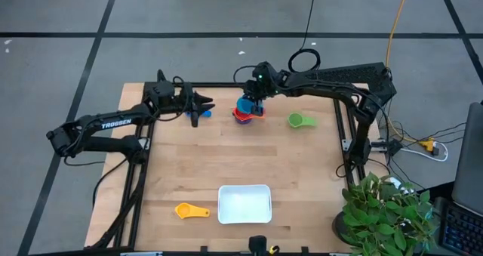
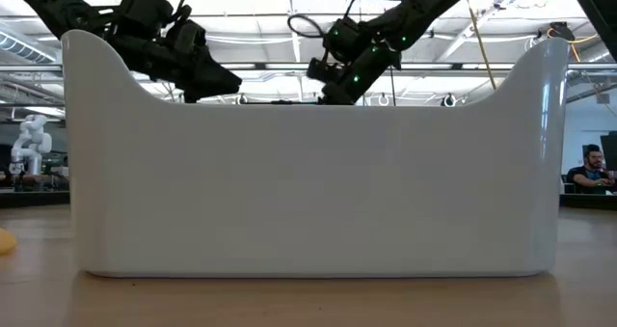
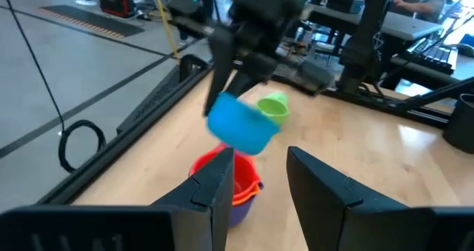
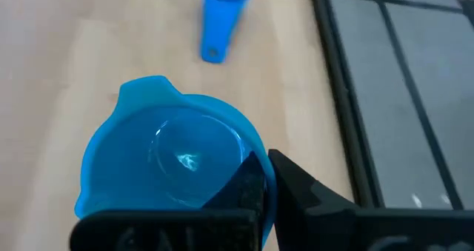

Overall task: Nest measuring cups in basket
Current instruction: Stack the light blue measuring cup on the red measuring cup

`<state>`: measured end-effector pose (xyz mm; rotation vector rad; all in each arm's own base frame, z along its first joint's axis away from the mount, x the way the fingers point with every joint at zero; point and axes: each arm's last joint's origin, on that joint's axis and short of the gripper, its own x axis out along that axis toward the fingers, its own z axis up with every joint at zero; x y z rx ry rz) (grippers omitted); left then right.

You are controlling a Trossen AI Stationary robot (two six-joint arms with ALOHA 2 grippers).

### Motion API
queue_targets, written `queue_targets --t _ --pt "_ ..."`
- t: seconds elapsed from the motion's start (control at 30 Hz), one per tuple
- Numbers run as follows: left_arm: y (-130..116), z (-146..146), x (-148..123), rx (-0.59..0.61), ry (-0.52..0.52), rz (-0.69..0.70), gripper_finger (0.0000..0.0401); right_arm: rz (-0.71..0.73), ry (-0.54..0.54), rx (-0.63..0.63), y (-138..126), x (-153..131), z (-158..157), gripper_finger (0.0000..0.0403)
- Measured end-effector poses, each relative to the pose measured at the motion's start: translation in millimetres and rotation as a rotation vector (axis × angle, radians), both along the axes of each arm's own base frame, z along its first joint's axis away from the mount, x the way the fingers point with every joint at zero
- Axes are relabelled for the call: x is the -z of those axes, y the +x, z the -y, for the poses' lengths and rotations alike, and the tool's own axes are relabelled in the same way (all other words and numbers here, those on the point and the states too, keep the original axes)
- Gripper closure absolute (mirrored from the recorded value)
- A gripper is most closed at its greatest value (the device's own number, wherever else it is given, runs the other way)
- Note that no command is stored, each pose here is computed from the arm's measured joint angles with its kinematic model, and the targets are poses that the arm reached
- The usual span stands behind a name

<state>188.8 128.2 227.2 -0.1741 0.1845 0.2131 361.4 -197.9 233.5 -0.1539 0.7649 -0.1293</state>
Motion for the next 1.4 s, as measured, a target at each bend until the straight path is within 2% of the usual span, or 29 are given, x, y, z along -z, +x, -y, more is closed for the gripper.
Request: queue_targets --t 0.27,0.43,0.63,1.0,1.2,1.4 --pt "4 6 0 0.030 0.000 -0.001 0.0274 -0.059 0.050 0.088 4 20 4 0.0403" --pt "4 6 0 0.035 0.003 -0.001 0.0274 -0.060 0.066 0.099 5 22 2 0.0403" --pt "4 6 0 0.034 0.002 -0.002 0.0274 -0.080 0.027 0.144 7 22 -1 0.0399" --pt "4 6 0 0.034 -0.001 -0.003 0.0274 -0.080 0.035 0.135 10 22 -8 0.0385" --pt "4 7 1 0.033 -0.008 -0.011 0.0274 -0.105 0.046 0.133 9 24 -10 0.0362" --pt "4 7 2 0.034 -0.010 -0.015 0.0274 -0.099 0.044 0.134 9 24 -9 0.0321"
